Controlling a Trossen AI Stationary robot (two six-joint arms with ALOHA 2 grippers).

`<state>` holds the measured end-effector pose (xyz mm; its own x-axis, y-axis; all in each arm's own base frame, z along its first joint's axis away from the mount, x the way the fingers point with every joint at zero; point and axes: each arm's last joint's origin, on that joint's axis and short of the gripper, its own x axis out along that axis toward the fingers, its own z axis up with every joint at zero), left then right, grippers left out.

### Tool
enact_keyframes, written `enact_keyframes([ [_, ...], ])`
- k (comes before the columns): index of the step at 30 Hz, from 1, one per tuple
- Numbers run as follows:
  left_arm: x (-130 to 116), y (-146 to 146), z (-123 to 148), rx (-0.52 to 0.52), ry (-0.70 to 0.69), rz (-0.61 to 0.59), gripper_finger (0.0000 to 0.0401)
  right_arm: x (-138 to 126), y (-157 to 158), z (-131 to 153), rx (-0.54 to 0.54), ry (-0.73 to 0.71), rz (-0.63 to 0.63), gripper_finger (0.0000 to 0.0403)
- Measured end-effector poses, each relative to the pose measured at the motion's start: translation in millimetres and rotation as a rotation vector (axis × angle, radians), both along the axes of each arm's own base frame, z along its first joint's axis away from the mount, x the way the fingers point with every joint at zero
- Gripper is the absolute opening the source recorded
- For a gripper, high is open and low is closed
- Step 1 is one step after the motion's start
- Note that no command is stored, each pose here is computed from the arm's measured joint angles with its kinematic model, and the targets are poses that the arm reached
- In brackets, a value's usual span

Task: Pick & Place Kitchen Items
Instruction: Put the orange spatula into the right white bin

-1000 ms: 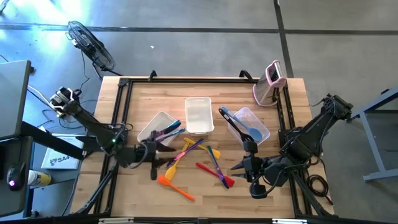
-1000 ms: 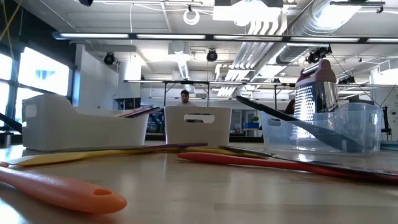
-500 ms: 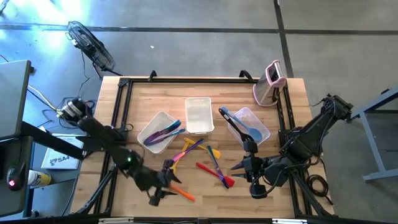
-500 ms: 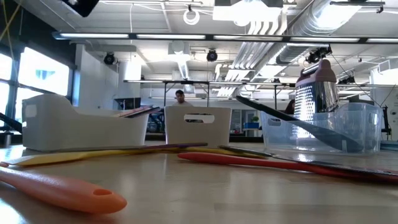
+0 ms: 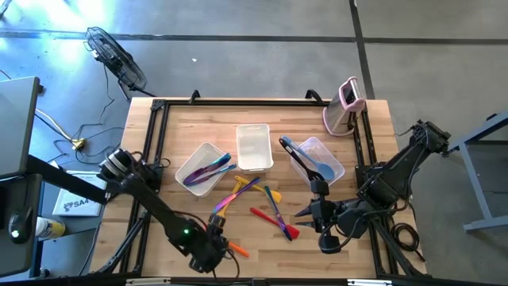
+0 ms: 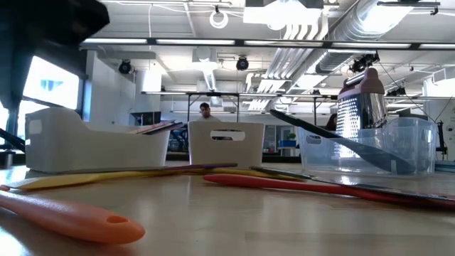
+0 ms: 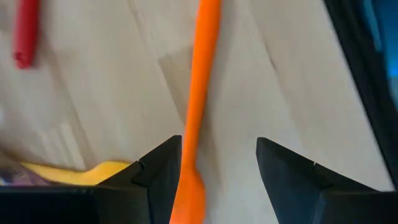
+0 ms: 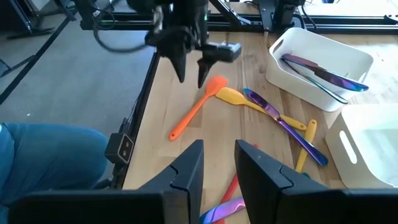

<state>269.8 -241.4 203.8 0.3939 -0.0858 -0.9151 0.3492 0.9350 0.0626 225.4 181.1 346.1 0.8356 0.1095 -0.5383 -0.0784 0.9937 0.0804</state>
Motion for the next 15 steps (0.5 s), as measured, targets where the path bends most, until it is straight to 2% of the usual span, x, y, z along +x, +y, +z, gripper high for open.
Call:
enact_keyframes([
  [6,3.1,-3.4,-18.8,0.033,0.056,-0.005,0.0200,-0.4,-0.3,-0.6,-0.006,0.007,0.000,0.0084],
  [15,-3.6,5.1,-25.1,0.096,0.168,0.029,0.0200,-0.4,-0.4,-0.8,-0.007,0.008,0.000,0.0084],
])
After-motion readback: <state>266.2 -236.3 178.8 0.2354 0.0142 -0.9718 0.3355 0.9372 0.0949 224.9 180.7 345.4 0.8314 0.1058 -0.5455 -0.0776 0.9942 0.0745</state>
